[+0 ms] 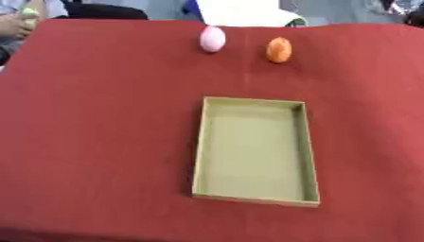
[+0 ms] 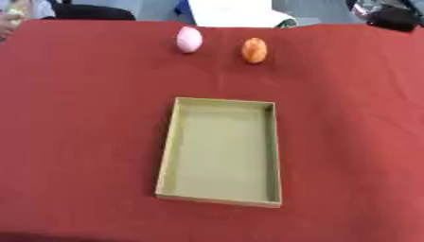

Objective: Pick up objects on the table and place them in the box.

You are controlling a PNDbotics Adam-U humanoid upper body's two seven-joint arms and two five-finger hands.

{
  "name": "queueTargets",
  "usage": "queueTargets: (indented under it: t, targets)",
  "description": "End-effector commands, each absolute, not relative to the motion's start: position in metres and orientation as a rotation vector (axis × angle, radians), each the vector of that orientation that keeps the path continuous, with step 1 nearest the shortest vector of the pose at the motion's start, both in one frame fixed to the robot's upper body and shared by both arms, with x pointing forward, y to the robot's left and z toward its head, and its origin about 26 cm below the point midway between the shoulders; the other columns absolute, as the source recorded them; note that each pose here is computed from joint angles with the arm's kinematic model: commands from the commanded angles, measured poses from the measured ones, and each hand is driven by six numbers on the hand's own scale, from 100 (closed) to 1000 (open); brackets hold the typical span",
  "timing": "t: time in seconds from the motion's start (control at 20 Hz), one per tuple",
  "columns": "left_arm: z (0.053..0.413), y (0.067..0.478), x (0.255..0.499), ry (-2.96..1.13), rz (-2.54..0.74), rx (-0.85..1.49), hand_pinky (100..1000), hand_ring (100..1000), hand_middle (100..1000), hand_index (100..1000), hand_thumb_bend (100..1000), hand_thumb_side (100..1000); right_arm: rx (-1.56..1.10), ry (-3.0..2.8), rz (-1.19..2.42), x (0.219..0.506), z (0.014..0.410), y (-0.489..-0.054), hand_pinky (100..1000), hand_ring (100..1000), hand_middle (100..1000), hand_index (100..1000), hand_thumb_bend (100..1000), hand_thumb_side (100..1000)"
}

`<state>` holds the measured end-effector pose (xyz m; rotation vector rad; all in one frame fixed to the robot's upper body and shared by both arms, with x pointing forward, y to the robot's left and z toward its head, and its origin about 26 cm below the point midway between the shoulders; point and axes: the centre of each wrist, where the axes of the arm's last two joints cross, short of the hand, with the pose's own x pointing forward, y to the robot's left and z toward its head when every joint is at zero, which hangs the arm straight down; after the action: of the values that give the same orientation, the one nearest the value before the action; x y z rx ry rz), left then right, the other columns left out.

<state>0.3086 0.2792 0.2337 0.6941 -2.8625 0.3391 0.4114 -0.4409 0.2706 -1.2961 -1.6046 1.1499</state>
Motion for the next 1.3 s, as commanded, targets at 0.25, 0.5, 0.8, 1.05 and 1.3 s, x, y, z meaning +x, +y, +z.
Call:
queueTargets:
  t: [0.25, 0.5, 0.8, 1.05, 1.3]
  targets:
    - [0.241, 0.279, 0.306, -2.893, 0.334, 0.683, 810, 751, 655, 793, 253, 497, -1.302, -1.621, 1.194, 0.416, 0.281, -0.433, 788, 863, 748, 885, 247, 964]
    - [0.241, 0.279, 0.306, -2.895, 0.335, 0.681, 810, 752, 655, 793, 250, 498, -1.268, -1.575, 1.271, 0.418, 0.272, -0.43, 810, 887, 779, 899, 288, 896]
    - [0.243, 0.278, 0.306, -2.899, 0.338, 0.673, 810, 751, 655, 792, 245, 497, -1.148, -1.408, 1.51, 0.419, 0.259, -0.427, 853, 919, 816, 939, 457, 664]
    - [0.243, 0.277, 0.307, -2.9, 0.339, 0.669, 810, 750, 654, 792, 238, 497, -1.002, -1.295, 1.637, 0.408, 0.261, -0.436, 852, 921, 794, 959, 447, 427]
    - [0.244, 0.276, 0.307, -2.899, 0.341, 0.664, 810, 750, 653, 792, 229, 495, -0.956, -1.32, 1.594, 0.398, 0.272, -0.436, 838, 914, 773, 965, 405, 382]
